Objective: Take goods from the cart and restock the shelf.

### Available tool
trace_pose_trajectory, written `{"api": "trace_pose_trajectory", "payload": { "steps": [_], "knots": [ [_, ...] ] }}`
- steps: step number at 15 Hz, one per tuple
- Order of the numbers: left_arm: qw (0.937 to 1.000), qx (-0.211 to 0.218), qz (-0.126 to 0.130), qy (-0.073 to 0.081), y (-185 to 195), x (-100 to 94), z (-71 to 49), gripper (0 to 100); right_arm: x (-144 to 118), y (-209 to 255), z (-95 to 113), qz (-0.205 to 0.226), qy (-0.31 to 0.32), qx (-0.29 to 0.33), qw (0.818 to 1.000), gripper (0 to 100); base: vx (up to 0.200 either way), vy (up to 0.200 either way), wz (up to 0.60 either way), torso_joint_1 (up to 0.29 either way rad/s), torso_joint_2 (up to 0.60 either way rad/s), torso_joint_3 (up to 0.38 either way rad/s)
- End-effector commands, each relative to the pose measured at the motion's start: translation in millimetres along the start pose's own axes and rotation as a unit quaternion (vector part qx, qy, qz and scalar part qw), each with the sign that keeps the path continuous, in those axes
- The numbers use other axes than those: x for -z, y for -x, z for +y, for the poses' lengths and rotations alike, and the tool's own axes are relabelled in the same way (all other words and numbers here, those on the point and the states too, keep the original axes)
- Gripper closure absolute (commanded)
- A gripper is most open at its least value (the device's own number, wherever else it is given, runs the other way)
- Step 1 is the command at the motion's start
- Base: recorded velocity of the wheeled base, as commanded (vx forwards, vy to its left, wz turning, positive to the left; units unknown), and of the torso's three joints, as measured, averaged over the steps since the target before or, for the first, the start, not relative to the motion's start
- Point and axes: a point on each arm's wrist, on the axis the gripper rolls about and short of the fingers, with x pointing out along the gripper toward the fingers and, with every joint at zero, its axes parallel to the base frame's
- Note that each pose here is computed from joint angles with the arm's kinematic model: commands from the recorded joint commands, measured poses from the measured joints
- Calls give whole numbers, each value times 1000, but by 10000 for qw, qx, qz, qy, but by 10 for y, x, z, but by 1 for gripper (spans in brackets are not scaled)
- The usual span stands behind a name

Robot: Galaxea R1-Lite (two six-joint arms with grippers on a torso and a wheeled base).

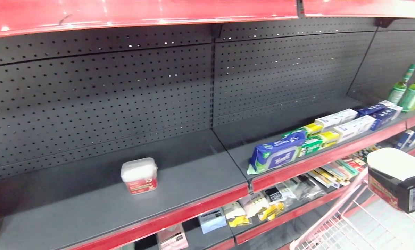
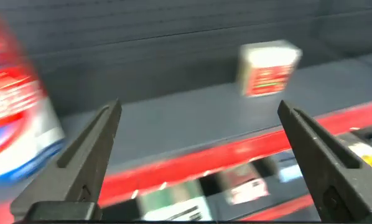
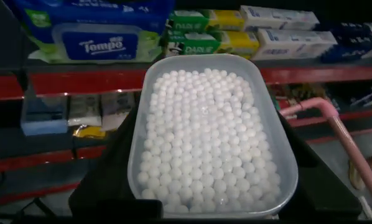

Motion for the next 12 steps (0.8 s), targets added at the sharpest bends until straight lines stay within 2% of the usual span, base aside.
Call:
{"api": "trace_pose_trajectory", "payload": {
  "steps": [1,4,8,12],
  "knots": [
    [10000,-3,-5,1,0,-1,0,0,-4,10,-2,-28,0,7,10000,100,0,0,600,2,-2,2],
    [10000,-3,-5,1,0,-1,0,0,0,4,-1,-1,11,15,10000,100,0,0,600,2,4,7],
    [10000,-3,-5,-7,0,-1,0,0,13,106,-21,-167,28,90,9998,100,0,0,0,0,0,0],
    [10000,13,56,-18,-9,-8,0,0,80,486,-42,-907,-97,119,9958,100,0,0,0,0,0,0]
  ]
}}
